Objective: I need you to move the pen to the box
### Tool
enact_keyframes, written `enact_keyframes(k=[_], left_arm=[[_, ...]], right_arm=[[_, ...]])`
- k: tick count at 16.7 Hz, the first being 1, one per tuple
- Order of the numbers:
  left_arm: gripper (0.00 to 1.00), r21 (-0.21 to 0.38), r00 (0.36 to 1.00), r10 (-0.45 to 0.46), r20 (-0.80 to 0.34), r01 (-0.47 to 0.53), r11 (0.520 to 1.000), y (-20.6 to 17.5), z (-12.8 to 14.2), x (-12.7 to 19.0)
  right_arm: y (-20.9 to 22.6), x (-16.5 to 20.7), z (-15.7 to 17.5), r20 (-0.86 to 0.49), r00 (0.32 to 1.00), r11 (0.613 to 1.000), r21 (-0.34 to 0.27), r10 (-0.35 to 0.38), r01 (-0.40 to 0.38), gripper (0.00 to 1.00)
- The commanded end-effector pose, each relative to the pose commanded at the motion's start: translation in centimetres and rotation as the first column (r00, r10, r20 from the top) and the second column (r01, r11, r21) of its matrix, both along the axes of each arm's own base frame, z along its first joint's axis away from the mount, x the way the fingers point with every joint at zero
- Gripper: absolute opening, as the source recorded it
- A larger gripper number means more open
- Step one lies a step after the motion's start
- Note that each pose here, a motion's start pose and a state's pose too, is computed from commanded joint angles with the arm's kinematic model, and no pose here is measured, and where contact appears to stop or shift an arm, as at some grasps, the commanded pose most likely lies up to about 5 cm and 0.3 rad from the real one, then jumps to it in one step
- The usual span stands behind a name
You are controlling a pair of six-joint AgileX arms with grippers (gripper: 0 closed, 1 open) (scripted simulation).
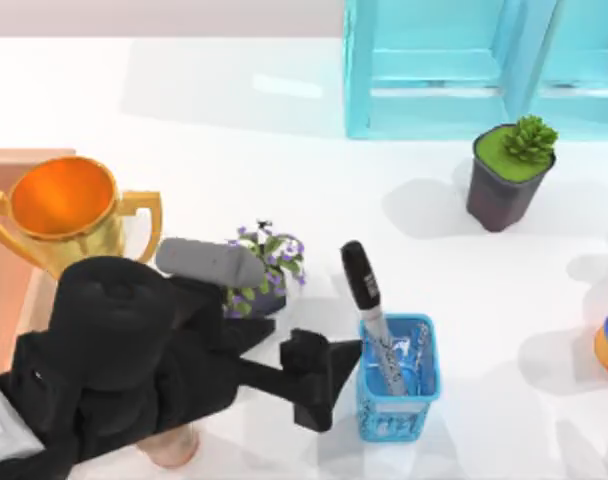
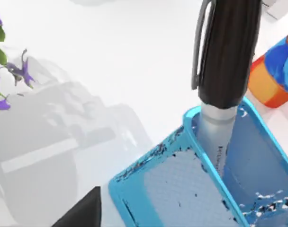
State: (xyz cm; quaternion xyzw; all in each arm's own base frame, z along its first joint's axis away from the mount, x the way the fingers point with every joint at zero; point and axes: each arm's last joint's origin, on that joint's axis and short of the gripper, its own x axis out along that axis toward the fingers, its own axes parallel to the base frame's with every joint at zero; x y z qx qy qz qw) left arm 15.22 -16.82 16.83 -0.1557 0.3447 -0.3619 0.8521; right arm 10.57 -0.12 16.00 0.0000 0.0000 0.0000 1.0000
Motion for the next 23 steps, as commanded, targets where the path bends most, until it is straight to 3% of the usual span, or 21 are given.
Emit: enact_keyframes(k=[8, 14, 23], left_arm=[[1.00, 0.004, 0.999, 0.000, -0.045, 0.000, 1.000, -0.4, -0.6, 0.0], [1.00, 0.003, 0.999, -0.001, -0.045, 0.001, 1.000, -3.2, -0.5, 2.5], [1.00, 0.005, 0.999, -0.002, -0.046, 0.003, 1.000, -7.6, -5.7, 4.5]], right_arm=[[0.0, 0.0, 0.0, 0.000, 1.000, 1.000, 0.000, 0.000, 0.000, 1.00], [0.0, 0.0, 0.0, 0.000, 1.000, 1.000, 0.000, 0.000, 0.000, 1.00], [0.0, 0.0, 0.0, 0.000, 1.000, 1.000, 0.000, 0.000, 0.000, 1.00]])
